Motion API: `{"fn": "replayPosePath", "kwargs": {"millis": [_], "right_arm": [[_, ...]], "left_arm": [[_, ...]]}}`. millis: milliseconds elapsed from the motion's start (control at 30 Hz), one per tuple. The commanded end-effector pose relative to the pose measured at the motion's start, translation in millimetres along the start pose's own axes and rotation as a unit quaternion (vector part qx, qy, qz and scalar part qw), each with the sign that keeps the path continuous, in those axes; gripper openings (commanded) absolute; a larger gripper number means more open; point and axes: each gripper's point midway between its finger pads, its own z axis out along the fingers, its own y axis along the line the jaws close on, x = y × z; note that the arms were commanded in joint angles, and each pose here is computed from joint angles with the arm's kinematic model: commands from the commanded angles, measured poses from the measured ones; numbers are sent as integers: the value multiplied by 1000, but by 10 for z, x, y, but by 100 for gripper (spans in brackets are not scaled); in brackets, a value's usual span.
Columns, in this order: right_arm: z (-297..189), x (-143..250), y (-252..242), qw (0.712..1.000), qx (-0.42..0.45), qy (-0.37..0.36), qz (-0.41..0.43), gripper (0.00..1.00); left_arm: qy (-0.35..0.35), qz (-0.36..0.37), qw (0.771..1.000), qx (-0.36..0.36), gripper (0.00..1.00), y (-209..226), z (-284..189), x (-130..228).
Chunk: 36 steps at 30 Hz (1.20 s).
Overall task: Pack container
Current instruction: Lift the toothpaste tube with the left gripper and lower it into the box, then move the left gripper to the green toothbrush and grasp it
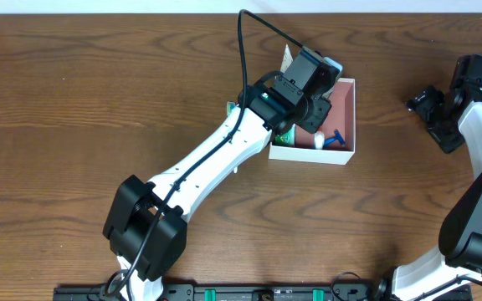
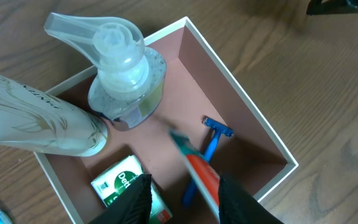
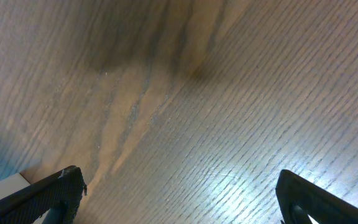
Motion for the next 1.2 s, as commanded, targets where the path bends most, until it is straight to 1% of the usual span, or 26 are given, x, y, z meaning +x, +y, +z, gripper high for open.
{"fn": "replayPosePath", "kwargs": {"millis": [0, 100, 133, 167, 333, 367, 467, 500, 600, 700, 833, 1033, 1167], "right_arm": [[19, 1, -21, 1000, 6, -1, 7, 99], [19, 1, -21, 1000, 6, -1, 7, 99], [19, 1, -21, 1000, 6, -1, 7, 99], [19, 1, -21, 1000, 6, -1, 7, 99], [19, 1, -21, 1000, 6, -1, 7, 99], [19, 1, -21, 1000, 6, -1, 7, 99], [19, 1, -21, 1000, 6, -1, 7, 99], [19, 1, -21, 1000, 6, -1, 7, 99], [19, 1, -21, 1000, 6, -1, 7, 99], [19, 1, -21, 1000, 6, -1, 7, 99], [19, 1, -21, 1000, 6, -1, 7, 99], [19, 1, -21, 1000, 6, -1, 7, 99], [19, 1, -21, 1000, 6, -1, 7, 99]], "left_arm": [[-3, 5, 1000, 1, 37, 3, 13, -23], [-10, 3, 1000, -2, 38, 50, -91, -71], [-12, 1, 1000, -5, 42, 82, -138, -83], [-14, -3, 1000, -12, 43, 137, -201, -97], [1, -28, 996, -87, 45, 599, -505, -16], [10, -35, 994, -104, 45, 716, -569, 35], [50, -59, 988, -136, 61, 1009, -677, 247], [74, -77, 984, -145, 63, 1136, -709, 382], [119, -125, 971, -163, 65, 1367, -737, 661], [151, -175, 956, -179, 66, 1576, -679, 919], [185, -226, 936, -193, 66, 1725, -532, 1216], [230, -276, 912, -196, 66, 1766, -215, 1522], [261, -294, 899, -192, 66, 1756, -17, 1717]]}}
